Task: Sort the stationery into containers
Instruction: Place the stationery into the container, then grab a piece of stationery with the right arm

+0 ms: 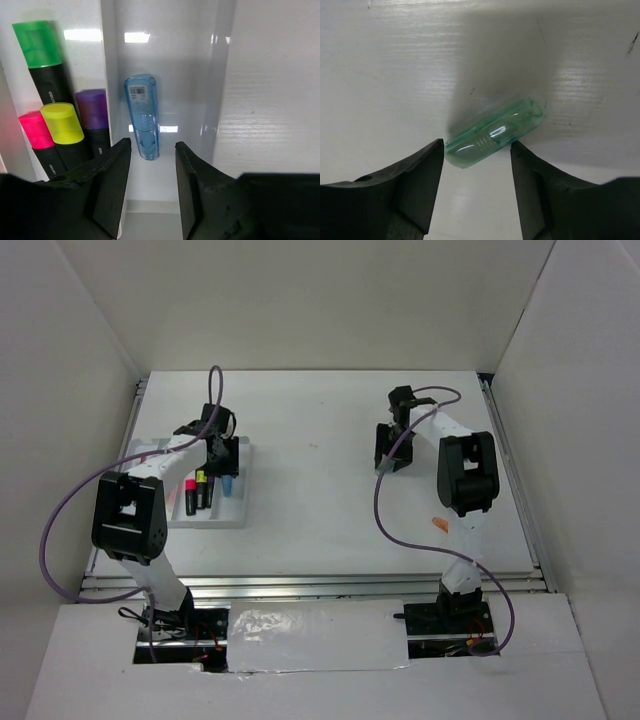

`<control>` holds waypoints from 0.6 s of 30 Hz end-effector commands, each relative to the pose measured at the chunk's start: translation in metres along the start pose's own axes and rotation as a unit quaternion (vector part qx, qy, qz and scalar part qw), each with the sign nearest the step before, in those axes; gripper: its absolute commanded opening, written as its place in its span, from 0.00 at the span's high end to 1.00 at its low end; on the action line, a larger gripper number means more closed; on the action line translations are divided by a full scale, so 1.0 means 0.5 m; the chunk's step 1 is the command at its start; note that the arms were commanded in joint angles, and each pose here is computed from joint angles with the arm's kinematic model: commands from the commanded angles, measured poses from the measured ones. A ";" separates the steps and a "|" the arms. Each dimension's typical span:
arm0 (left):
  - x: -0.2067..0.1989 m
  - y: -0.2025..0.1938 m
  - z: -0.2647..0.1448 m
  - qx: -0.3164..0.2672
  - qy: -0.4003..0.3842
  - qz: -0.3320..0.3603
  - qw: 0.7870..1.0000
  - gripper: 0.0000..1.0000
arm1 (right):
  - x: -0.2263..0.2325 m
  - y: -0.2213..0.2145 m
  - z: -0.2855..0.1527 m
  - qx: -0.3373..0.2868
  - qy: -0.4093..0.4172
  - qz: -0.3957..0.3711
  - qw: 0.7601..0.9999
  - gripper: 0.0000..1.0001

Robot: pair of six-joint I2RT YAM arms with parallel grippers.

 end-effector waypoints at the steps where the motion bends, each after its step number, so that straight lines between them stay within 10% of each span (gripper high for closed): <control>1: -0.030 0.036 -0.034 -0.027 -0.039 0.011 0.999 0.47 | 0.001 0.016 -0.011 0.005 -0.015 -0.006 1.000 0.40; 6: -0.051 0.050 -0.070 -0.051 -0.086 0.027 0.995 0.42 | 0.004 0.009 -0.007 0.025 0.000 -0.023 0.999 0.74; 9: -0.082 0.057 -0.114 -0.077 -0.151 0.049 0.984 0.20 | 0.033 -0.005 -0.023 0.025 0.065 -0.043 0.997 1.00; 18: -0.166 0.038 -0.184 -0.081 -0.292 0.030 0.952 0.19 | 0.177 -0.038 -0.150 -0.093 0.116 -0.188 0.971 0.96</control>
Point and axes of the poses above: each gripper's point midway between its finger pads, its own z axis out along the fingers, its own x axis along the line the jaws close on, y = z × x, the point moved 5 cm from there along -z, back along the fingers, and after that the axes turned 12 degrees about -z, right-handed, at the moved point
